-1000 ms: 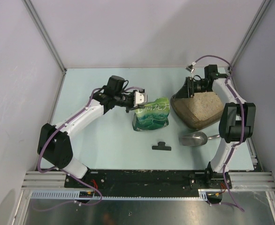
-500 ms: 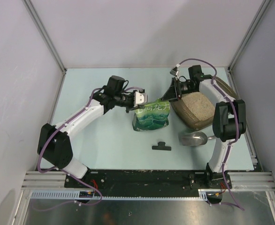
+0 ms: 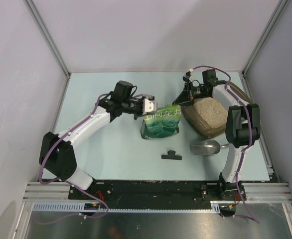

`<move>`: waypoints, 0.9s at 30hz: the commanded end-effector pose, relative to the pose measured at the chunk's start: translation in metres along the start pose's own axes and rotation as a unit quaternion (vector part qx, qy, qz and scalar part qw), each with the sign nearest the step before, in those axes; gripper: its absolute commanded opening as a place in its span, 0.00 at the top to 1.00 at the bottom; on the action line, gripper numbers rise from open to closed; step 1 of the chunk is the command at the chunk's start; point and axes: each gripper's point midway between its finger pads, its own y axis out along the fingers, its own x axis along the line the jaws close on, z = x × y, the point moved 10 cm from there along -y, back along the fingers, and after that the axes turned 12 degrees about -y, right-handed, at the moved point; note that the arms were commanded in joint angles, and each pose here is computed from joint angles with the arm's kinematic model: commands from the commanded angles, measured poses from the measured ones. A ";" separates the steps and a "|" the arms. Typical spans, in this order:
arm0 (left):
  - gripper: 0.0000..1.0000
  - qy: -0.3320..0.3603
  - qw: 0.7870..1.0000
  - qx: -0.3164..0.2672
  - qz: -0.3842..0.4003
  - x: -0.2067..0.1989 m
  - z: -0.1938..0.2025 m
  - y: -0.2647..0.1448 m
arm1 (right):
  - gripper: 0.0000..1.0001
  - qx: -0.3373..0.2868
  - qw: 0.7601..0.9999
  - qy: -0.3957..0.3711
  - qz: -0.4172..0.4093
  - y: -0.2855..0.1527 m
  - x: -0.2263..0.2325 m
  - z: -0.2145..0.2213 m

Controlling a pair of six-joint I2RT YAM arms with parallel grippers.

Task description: Fill the litter box with clean litter

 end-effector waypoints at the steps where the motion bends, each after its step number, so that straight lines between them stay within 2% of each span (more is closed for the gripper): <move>1: 0.88 0.053 0.998 -0.006 -0.020 -0.003 -0.011 -0.014 | 1.00 -0.025 0.991 0.123 -0.037 -0.021 0.000 -0.015; 2: 0.88 0.058 0.998 -0.004 -0.021 -0.004 -0.010 -0.015 | 1.00 -0.025 0.981 0.187 -0.043 -0.022 -0.008 -0.006; 3: 0.87 0.064 0.998 0.000 -0.021 -0.004 -0.008 -0.014 | 1.00 -0.030 0.973 0.223 -0.050 -0.025 -0.006 -0.017; 9: 0.88 0.075 0.997 0.001 -0.016 -0.004 -0.009 -0.010 | 1.00 -0.024 0.968 0.248 -0.042 -0.018 -0.006 -0.013; 11: 0.88 0.076 0.997 0.001 -0.016 -0.003 -0.009 -0.009 | 0.86 -0.031 0.969 0.242 -0.038 -0.020 -0.009 -0.015; 14: 0.87 0.074 0.997 0.000 -0.014 -0.003 -0.009 -0.008 | 0.63 -0.079 0.985 0.151 -0.009 -0.043 -0.011 -0.027; 15: 0.87 0.073 0.997 0.000 -0.014 -0.003 -0.009 -0.009 | 0.63 -0.100 0.988 0.113 0.019 -0.044 -0.010 -0.033; 16: 0.87 0.074 0.997 -0.002 -0.013 -0.003 -0.010 -0.008 | 0.61 -0.136 0.989 0.012 0.058 -0.071 -0.003 -0.042; 18: 0.87 0.070 0.997 -0.001 -0.011 -0.004 -0.009 -0.008 | 0.54 -0.150 0.977 -0.102 0.109 -0.083 0.008 -0.050; 19: 0.87 0.068 0.998 0.000 -0.010 -0.004 -0.008 -0.007 | 0.53 -0.147 0.965 -0.180 0.123 -0.089 0.028 -0.056; 20: 0.87 0.068 0.998 -0.001 -0.010 -0.004 -0.009 -0.008 | 0.52 -0.122 0.940 -0.287 0.140 -0.090 0.031 -0.053; 22: 0.87 0.063 0.998 0.001 -0.009 -0.004 -0.007 -0.007 | 0.51 -0.092 0.898 -0.399 0.159 -0.085 0.058 -0.050; 23: 0.87 0.063 0.998 0.000 -0.010 -0.003 -0.008 -0.007 | 0.50 -0.062 0.886 -0.432 0.155 -0.072 0.065 -0.041; 24: 0.86 0.060 0.998 0.000 -0.011 -0.003 -0.009 -0.007 | 0.50 -0.032 0.839 -0.518 0.163 -0.065 0.067 -0.040; 26: 0.86 0.057 0.998 0.001 -0.012 -0.002 -0.009 -0.006 | 0.48 0.004 0.792 -0.589 0.161 -0.053 0.079 -0.023; 27: 0.86 0.054 0.998 0.001 -0.011 -0.002 -0.009 -0.006 | 0.48 0.025 0.747 -0.646 0.158 -0.044 0.082 -0.020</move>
